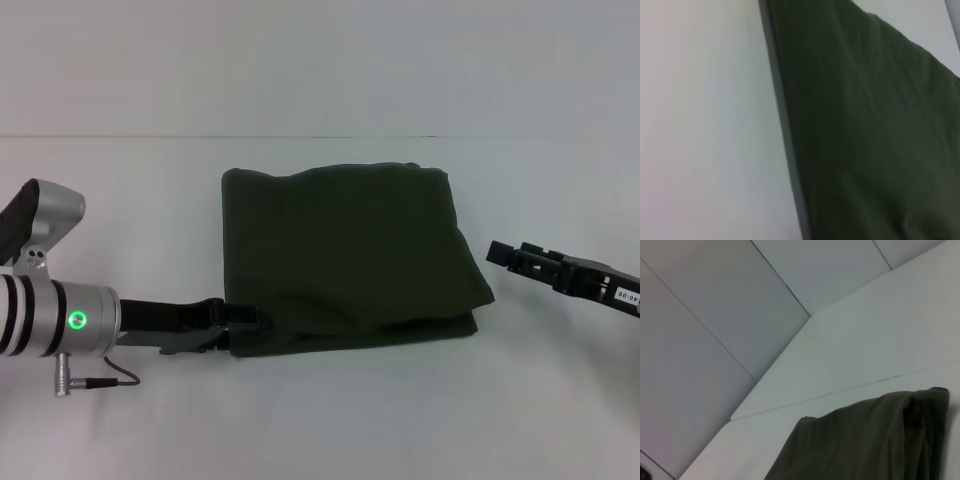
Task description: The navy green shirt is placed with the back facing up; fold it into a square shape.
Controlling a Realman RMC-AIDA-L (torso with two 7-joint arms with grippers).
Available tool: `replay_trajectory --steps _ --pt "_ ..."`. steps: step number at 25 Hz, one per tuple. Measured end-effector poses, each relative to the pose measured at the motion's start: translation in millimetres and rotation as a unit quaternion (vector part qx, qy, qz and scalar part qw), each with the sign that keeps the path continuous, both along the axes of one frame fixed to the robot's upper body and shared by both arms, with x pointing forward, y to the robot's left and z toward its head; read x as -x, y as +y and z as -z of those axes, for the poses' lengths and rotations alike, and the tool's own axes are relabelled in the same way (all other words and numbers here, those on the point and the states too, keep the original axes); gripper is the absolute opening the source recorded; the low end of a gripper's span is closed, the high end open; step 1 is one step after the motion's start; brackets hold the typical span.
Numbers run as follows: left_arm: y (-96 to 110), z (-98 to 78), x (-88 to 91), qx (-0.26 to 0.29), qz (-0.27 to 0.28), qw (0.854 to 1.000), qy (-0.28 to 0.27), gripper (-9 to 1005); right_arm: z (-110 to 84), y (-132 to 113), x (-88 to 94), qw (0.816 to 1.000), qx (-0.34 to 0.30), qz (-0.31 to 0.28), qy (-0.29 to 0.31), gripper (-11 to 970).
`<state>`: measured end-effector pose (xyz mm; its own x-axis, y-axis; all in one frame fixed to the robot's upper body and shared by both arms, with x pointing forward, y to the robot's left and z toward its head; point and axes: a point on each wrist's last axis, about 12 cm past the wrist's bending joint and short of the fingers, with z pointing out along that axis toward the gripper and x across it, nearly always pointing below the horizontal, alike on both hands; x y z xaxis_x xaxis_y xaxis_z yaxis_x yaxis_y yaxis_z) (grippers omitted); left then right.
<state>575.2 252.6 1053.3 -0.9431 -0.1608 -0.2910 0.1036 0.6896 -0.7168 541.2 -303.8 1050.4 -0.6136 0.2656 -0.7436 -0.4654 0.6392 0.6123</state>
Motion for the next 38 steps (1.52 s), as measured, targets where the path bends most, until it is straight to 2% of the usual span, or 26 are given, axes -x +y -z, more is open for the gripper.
replay_trajectory --steps 3,9,11,22,27,33,38 --pt "1.5 1.0 -0.8 -0.007 -0.006 1.000 -0.007 826 -0.1 -0.1 0.0 1.000 0.000 0.000 0.000 919" --pt "-0.2 1.6 -1.7 -0.018 0.006 1.000 -0.007 642 -0.2 -0.3 0.1 1.000 -0.001 0.000 0.000 918" --pt "-0.8 1.3 -1.9 -0.018 0.009 1.000 -0.008 414 -0.4 0.3 -0.3 1.000 -0.001 0.000 0.000 916" --pt "0.9 -0.3 -1.0 -0.015 0.021 0.999 -0.022 171 -0.8 1.8 -2.2 1.000 0.001 -0.001 -0.001 915" --pt "14.7 -5.3 -1.3 -0.014 0.019 0.999 -0.023 43 -0.6 1.1 -2.0 1.000 0.002 0.000 -0.002 915" --pt "42.8 -8.4 2.3 -0.013 -0.008 1.000 -0.024 54 -0.2 1.2 -1.8 1.000 0.002 0.001 -0.001 915" --pt "55.6 -4.2 9.8 -0.019 -0.018 0.999 -0.021 64 0.3 2.1 -1.4 1.000 0.002 0.000 0.000 915"
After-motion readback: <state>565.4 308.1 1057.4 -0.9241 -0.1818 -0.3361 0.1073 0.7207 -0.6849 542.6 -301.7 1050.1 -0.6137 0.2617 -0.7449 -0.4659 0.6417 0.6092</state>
